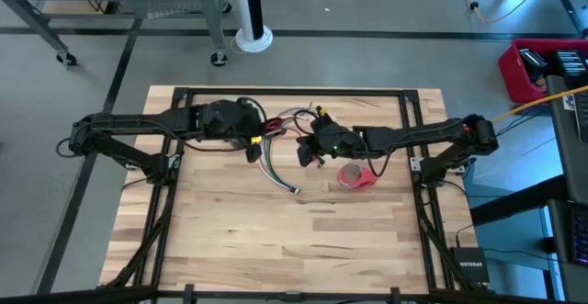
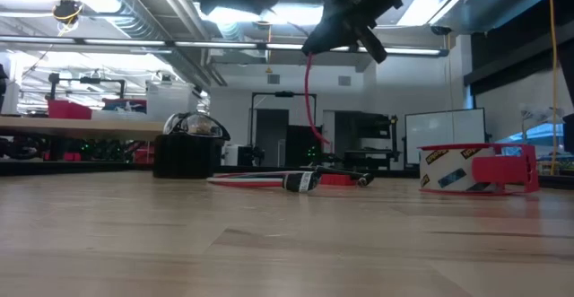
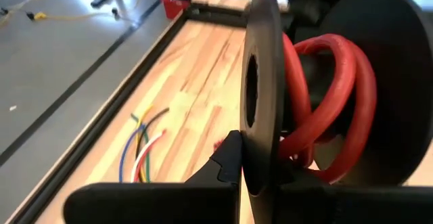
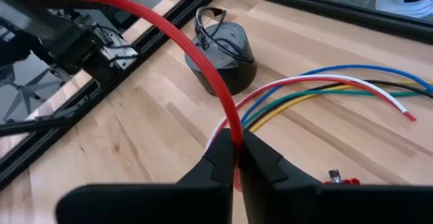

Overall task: Coil cords
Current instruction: Coil the red wire onto the spool

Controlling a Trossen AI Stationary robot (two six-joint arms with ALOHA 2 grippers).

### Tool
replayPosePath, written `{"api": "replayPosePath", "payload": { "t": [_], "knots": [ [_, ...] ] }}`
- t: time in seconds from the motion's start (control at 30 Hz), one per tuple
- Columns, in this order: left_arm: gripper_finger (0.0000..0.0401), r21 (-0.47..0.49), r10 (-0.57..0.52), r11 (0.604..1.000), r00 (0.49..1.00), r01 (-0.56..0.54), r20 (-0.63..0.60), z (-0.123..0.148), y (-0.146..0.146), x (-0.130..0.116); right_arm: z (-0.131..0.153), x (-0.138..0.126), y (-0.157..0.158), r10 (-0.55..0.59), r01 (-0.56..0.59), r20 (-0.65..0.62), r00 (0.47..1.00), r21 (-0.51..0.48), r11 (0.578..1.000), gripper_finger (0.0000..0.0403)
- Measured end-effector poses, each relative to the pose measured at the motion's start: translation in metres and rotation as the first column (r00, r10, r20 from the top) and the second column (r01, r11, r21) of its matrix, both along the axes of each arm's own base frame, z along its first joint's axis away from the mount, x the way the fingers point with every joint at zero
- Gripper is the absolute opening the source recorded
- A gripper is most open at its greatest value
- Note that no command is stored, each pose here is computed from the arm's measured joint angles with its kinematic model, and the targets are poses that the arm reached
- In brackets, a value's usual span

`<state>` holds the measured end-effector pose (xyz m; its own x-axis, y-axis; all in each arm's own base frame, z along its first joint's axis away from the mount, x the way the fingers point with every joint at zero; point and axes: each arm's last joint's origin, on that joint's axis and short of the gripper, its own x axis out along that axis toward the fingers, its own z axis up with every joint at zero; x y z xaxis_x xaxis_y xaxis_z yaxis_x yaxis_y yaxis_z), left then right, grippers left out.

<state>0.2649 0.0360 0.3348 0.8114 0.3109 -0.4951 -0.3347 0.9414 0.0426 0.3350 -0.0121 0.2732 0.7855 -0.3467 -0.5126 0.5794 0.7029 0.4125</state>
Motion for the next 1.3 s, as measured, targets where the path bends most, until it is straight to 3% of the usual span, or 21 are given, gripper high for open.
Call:
{"api": "replayPosePath", "payload": {
  "t": [0.3,0.73,1.03,1.3],
  "knots": [
    [0.0,-0.039,0.018,0.999,0.997,-0.022,-0.079,-0.007,-0.001,-0.004,0.011,-0.007,0.0,0.008,-0.008,0.029,1.0,-0.012,1.0,0.0016],
    [0.0,-0.078,0.028,0.996,0.996,-0.034,-0.085,-0.009,-0.001,-0.005,0.032,-0.004,0.0,0.009,-0.006,0.211,0.977,-0.014,1.0,0.0016],
    [0.0,-0.079,0.027,0.996,0.995,-0.035,-0.098,-0.014,-0.001,0.0,0.048,0.001,0.004,0.125,-0.139,0.376,0.918,0.01,0.99,0.0019],
    [0.0,-0.078,0.024,0.996,0.992,-0.034,-0.123,-0.021,0.0,0.007,0.052,0.002,0.004,0.127,-0.156,0.431,0.893,0.032,0.987,0.002]
  ]
}}
